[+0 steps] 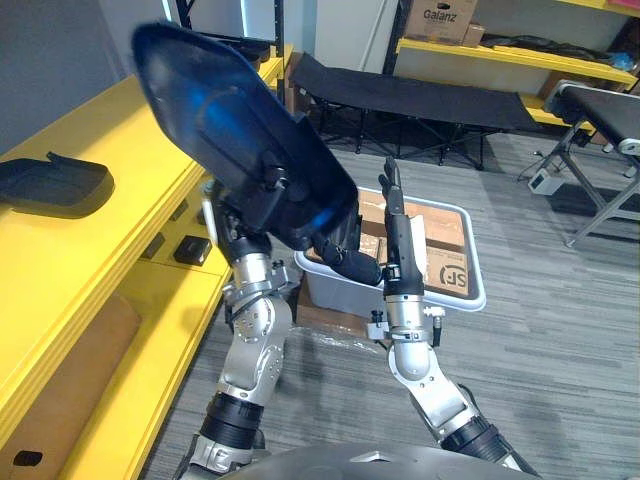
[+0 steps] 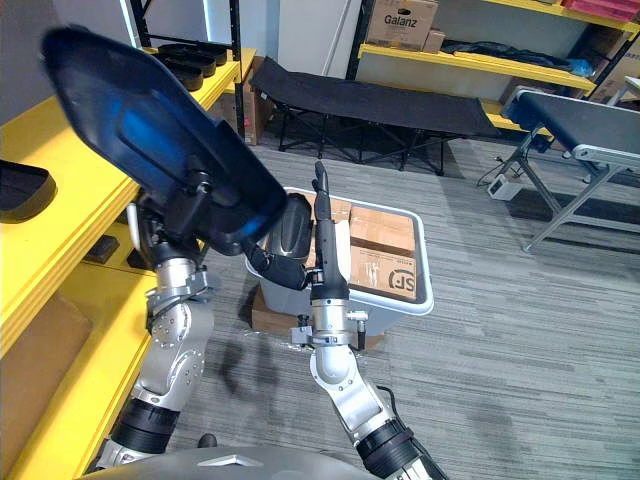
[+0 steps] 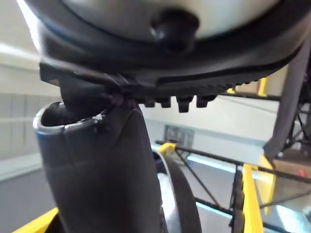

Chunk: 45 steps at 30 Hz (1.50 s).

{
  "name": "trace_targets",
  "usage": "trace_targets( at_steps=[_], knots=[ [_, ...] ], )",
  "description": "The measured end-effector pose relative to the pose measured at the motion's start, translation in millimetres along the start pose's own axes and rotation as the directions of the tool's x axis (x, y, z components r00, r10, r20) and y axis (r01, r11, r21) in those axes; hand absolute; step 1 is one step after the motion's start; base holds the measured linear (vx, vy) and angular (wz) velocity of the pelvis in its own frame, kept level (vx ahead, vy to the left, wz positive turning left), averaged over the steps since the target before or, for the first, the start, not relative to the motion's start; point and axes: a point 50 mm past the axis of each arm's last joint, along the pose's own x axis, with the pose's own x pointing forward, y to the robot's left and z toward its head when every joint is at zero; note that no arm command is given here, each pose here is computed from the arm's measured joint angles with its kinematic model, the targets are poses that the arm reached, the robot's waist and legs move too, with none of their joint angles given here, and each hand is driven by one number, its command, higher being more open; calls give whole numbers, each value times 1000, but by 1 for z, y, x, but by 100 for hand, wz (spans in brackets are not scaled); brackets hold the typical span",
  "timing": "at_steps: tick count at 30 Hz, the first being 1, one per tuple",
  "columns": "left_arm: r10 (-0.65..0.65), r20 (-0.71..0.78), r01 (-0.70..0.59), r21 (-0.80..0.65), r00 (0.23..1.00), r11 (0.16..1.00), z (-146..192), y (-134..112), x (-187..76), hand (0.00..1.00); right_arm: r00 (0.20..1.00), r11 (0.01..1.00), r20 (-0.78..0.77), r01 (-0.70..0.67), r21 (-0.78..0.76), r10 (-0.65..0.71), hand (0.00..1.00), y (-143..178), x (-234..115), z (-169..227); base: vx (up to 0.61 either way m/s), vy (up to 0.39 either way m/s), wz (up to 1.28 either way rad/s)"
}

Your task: Walk over and take three plastic housings, then place them on the shelf

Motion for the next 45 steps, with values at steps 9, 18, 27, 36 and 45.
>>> trace_targets(
  at_steps=[9, 18, 27, 36, 45],
  knots=[
    [101, 42, -109, 295, 994, 949, -20, 32, 2, 0, 993, 977, 102, -74, 198, 55, 100, -9, 11, 29, 0, 0, -5],
    [227, -70, -186, 374, 971, 909, -38, 79, -20, 0, 951, 938, -156, 293, 183, -266, 100, -90, -29, 1, 12, -1, -11],
    [165, 32, -168, 205, 986, 964, 3, 84, -22, 0, 838, 901, -423, 421, 104, -343, 100, -127, -68, -33, -4, -2, -5],
    [85, 138, -111, 189, 987, 976, 35, 78, -25, 0, 843, 917, -485, 357, 179, -234, 100, -110, -55, -47, -32, -14, 37],
    [246, 191, -293, 276, 950, 915, 52, 123, -36, 0, 904, 965, -424, 64, 254, 52, 100, -50, -13, -52, 24, -32, 32]
  ],
)
